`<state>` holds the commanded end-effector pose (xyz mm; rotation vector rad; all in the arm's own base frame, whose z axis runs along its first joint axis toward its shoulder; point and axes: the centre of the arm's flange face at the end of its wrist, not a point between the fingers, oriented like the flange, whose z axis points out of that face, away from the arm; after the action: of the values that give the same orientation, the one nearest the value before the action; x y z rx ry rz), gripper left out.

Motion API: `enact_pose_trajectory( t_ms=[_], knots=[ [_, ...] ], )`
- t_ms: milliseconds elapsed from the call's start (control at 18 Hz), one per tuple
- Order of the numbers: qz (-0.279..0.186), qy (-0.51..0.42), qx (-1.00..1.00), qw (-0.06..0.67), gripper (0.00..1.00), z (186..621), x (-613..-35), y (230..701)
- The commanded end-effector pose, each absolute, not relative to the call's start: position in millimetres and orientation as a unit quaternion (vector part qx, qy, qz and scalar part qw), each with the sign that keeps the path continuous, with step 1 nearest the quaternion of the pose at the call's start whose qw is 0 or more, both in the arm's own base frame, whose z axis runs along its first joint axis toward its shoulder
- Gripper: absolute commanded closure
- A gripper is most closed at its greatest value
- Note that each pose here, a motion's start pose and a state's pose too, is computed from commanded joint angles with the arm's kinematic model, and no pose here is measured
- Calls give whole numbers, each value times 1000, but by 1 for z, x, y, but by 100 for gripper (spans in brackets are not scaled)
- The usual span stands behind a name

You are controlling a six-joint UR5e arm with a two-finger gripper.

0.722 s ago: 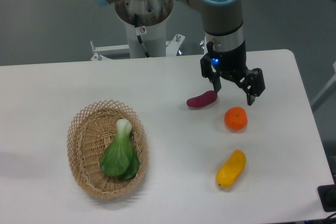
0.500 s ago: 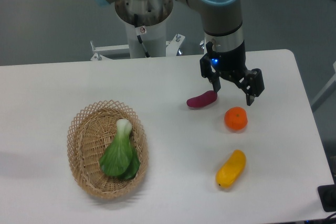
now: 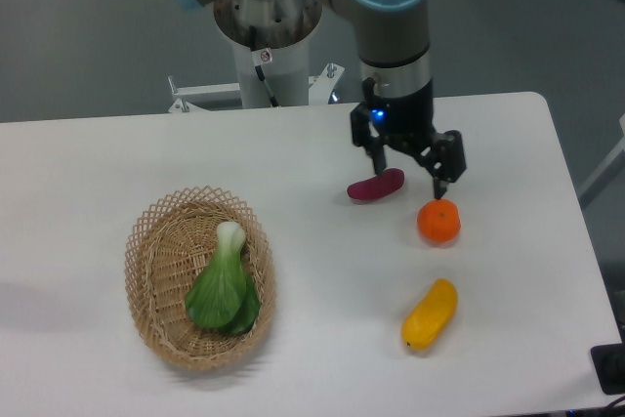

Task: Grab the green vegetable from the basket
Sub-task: 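Move the open gripper over the bok choy in the wicker basket, then lower the gripper onto the bok choy stem in the basket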

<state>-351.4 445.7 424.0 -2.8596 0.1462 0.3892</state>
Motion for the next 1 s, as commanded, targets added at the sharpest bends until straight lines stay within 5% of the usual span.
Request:
enact_pose_trajectory(
  t_ms=[1000],
  knots=[
    [11, -5, -997, 72, 0, 300, -200, 547]
  ],
)
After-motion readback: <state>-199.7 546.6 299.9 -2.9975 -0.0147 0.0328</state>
